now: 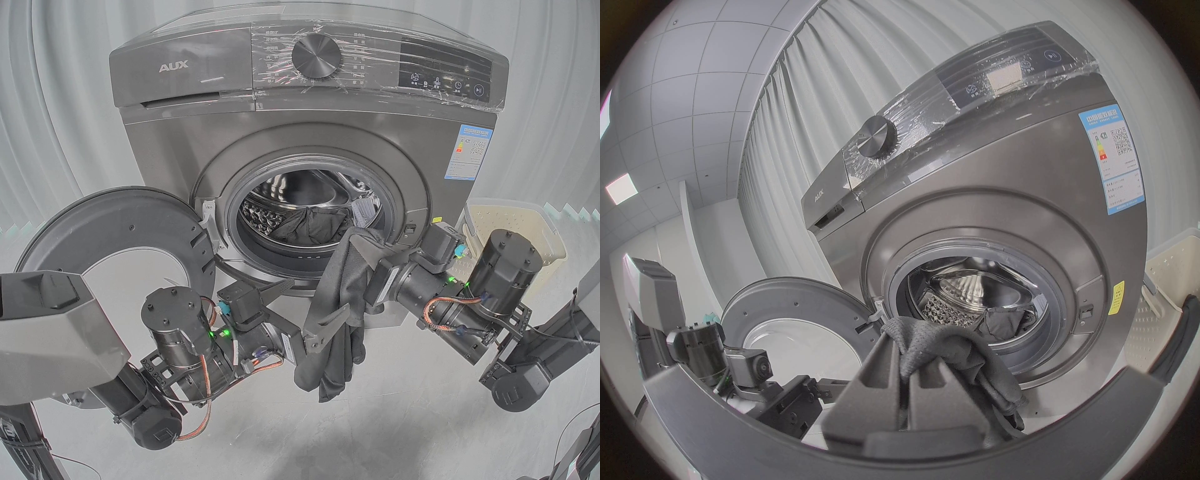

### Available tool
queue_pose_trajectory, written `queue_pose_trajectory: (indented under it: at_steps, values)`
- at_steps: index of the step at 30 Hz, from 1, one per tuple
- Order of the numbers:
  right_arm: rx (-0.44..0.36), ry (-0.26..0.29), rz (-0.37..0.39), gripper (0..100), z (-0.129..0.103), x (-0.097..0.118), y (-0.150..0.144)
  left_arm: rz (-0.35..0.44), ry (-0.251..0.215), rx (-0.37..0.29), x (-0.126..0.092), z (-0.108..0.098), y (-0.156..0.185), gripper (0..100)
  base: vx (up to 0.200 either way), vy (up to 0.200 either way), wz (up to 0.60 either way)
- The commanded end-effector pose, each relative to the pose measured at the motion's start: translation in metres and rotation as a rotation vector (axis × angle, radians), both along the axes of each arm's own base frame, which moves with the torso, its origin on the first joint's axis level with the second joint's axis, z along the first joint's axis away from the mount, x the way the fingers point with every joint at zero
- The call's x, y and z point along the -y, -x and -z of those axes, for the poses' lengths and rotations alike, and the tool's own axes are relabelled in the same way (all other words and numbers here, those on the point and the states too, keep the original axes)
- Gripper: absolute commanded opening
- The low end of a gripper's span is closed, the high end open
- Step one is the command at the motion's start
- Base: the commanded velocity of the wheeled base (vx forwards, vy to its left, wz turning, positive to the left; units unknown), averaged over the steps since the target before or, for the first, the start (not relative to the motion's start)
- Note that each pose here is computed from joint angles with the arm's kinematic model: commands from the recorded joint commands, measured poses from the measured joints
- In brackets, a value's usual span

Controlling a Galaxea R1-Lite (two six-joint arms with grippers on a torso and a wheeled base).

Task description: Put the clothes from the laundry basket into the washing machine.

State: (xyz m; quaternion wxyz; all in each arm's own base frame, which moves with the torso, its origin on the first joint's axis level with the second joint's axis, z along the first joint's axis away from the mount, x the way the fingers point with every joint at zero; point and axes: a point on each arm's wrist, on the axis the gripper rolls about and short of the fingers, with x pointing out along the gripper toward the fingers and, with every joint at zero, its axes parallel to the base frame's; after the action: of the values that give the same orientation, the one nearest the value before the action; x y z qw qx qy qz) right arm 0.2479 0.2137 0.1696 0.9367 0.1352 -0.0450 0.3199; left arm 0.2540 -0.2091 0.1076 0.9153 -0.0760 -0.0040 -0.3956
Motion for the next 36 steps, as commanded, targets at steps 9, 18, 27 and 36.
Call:
queue_pose_trajectory:
  at_steps: [9, 18, 27, 36]
  values:
    - [-0.018, 0.015, -0.011, 0, 0.009, -0.008, -0.001, 0.026, 0.001, 0.007, 0.018, 0.005, -0.003, 100, 0.000, 0.000, 0.00]
    - [-0.023, 0.013, -0.025, 0, 0.009, -0.011, 0.003, -0.002, -0.032, 0.016, 0.027, 0.023, -0.023, 100, 0.000, 0.000, 0.00]
    - [-0.044, -0.006, -0.037, 0, 0.010, -0.019, 0.012, -0.079, -0.007, 0.045, 0.025, 0.022, -0.044, 0, 0.000, 0.000, 0.00]
    - [-0.048, -0.006, -0.045, 0, 0.012, -0.019, 0.012, -0.078, 0.022, 0.077, 0.023, 0.004, -0.037, 0, 0.000, 0.000, 0.00]
